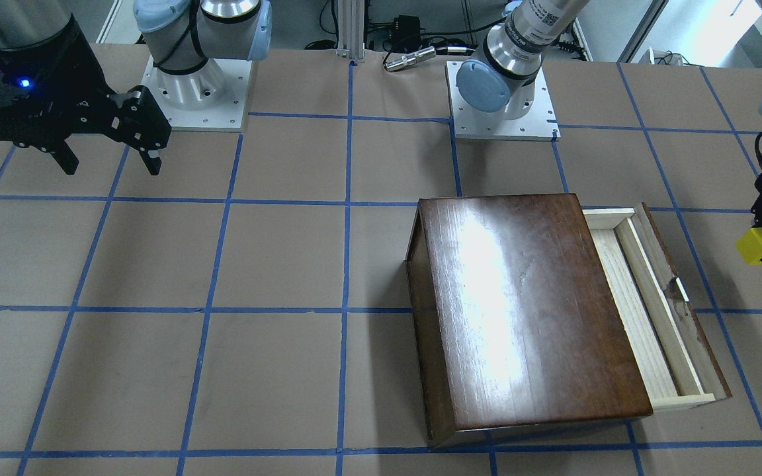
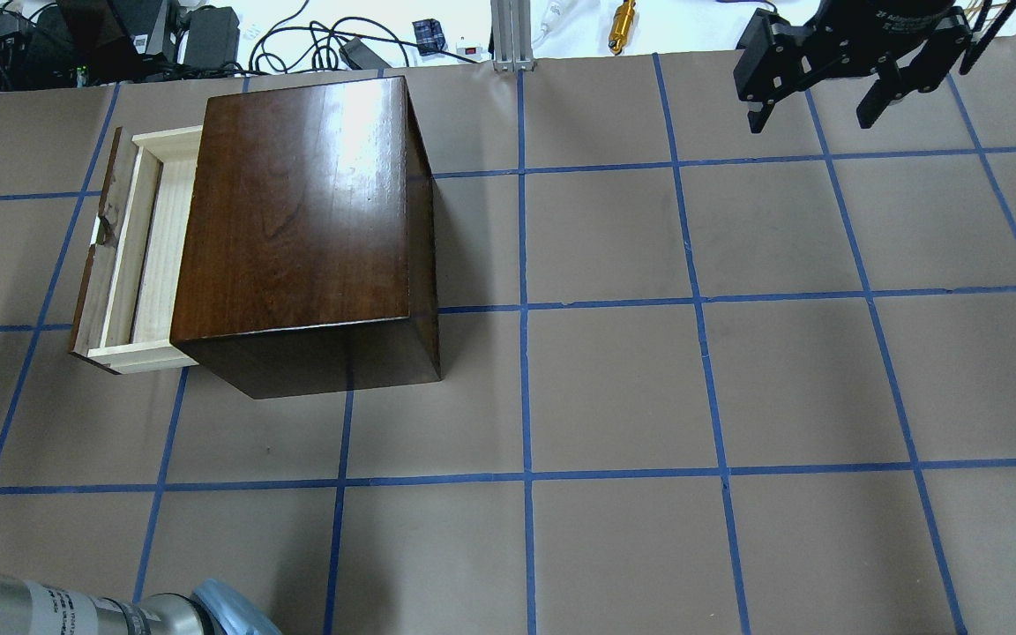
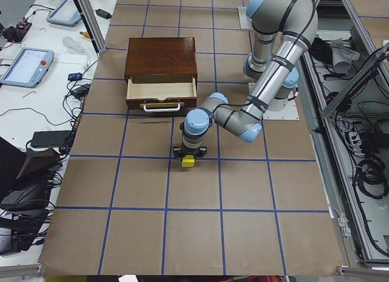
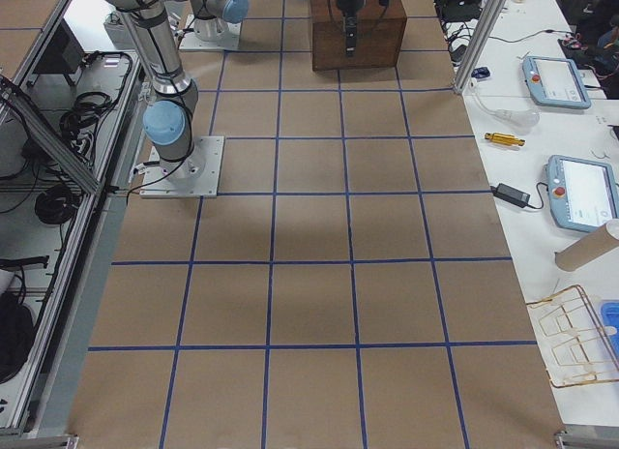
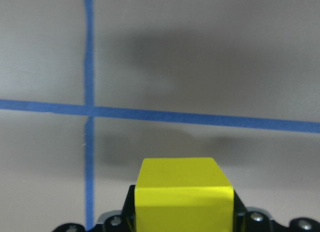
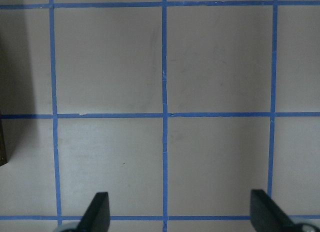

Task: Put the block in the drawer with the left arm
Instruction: 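Lift the yellow cube and carry it over the open drawer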

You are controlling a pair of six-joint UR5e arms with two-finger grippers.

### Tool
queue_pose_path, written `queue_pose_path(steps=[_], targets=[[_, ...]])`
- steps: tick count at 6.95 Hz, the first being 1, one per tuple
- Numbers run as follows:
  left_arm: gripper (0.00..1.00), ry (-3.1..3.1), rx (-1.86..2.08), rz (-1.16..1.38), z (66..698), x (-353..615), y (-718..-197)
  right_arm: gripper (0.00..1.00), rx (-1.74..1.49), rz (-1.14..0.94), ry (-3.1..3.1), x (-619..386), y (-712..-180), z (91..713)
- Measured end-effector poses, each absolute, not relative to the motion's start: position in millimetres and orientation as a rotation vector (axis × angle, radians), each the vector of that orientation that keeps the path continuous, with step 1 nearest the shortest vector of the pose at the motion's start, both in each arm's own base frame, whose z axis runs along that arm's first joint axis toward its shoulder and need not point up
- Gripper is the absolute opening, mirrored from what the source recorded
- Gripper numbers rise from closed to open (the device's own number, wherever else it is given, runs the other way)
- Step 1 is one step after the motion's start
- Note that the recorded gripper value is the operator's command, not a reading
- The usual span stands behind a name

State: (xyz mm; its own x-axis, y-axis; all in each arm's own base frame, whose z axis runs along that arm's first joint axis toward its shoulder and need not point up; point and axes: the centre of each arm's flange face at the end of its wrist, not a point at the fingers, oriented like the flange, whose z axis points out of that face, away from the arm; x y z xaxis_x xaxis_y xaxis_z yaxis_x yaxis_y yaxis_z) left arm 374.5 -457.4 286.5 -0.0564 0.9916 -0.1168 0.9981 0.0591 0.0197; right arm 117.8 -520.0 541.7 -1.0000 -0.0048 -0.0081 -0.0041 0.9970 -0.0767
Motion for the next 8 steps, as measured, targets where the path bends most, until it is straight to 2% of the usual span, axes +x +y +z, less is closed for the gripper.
queue_pose_path(steps=[4,8], targets=[[0.0,2.266,2.108,-0.118,392,262,-519,1.0,-0.005,-0.12,3.131,118,-520,542],[0.0,2.388,2.063,-0.118,399,127,-561,1.0,-0.004,-0.121,3.131,118,-520,542]])
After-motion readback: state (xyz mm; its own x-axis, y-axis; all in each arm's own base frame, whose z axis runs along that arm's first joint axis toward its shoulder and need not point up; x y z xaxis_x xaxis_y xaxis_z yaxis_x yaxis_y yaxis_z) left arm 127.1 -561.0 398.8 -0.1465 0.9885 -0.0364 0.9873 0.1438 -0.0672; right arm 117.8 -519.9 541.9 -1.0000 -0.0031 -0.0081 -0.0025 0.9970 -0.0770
